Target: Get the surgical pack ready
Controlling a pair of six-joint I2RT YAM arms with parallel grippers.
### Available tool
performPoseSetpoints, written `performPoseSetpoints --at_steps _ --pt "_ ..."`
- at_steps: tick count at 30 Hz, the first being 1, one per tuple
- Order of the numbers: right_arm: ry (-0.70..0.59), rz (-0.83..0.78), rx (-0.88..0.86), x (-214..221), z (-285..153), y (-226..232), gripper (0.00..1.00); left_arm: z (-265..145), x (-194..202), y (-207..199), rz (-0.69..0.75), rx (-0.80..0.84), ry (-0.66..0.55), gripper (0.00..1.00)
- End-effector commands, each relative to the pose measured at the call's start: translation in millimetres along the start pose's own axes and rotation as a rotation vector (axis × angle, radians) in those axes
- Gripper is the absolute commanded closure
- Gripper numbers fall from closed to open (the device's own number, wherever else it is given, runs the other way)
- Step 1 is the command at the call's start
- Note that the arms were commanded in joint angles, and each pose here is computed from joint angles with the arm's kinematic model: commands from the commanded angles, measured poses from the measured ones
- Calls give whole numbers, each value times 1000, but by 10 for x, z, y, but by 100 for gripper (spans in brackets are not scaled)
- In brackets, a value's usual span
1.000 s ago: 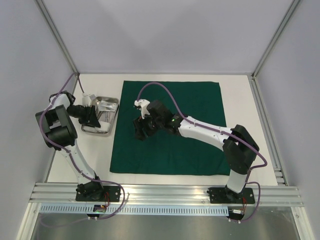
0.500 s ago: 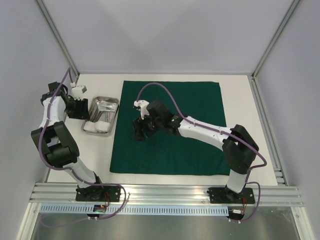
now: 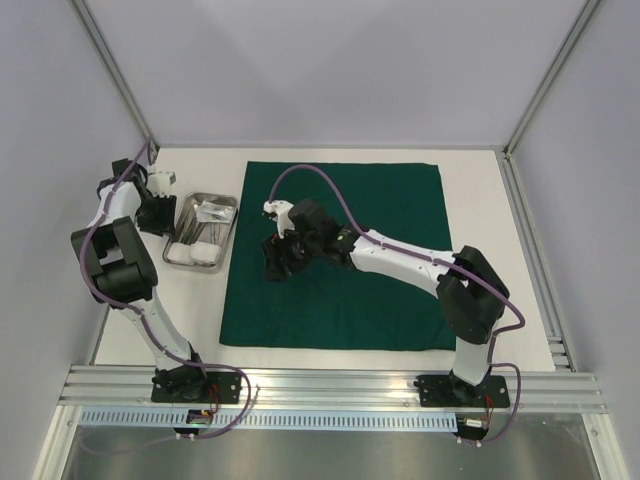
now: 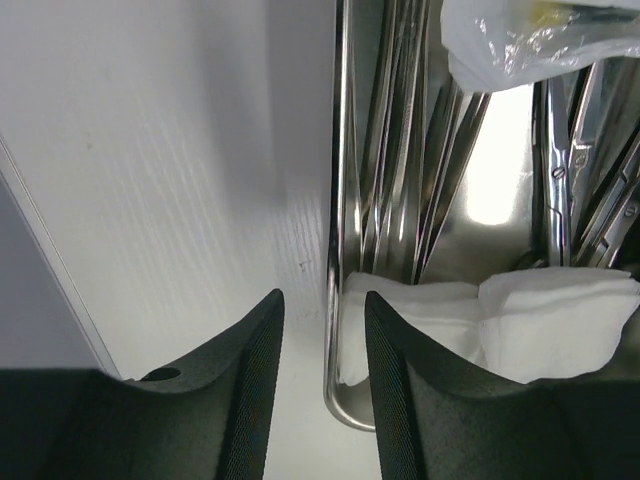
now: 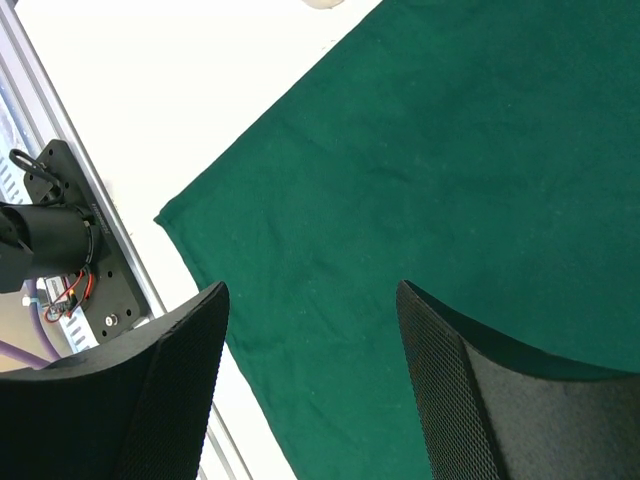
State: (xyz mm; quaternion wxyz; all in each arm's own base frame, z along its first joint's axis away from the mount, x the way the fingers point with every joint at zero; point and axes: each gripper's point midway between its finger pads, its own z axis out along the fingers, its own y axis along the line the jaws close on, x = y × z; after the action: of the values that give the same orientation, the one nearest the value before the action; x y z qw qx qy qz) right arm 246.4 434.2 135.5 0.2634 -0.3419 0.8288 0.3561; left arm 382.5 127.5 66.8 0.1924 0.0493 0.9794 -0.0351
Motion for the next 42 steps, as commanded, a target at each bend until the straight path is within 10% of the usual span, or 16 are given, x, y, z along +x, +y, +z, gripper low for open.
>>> performPoseSetpoints --at_steps 1,33,42 --pt "-21 -2 -22 -142 -5 92 30 4 -325 68 30 -77 -52 54" --pt "-13 16 6 -206 -3 72 30 621 -286 -79 85 13 45 100" --pt "-15 9 4 -188 -5 74 30 502 -400 -69 37 41 -5 100"
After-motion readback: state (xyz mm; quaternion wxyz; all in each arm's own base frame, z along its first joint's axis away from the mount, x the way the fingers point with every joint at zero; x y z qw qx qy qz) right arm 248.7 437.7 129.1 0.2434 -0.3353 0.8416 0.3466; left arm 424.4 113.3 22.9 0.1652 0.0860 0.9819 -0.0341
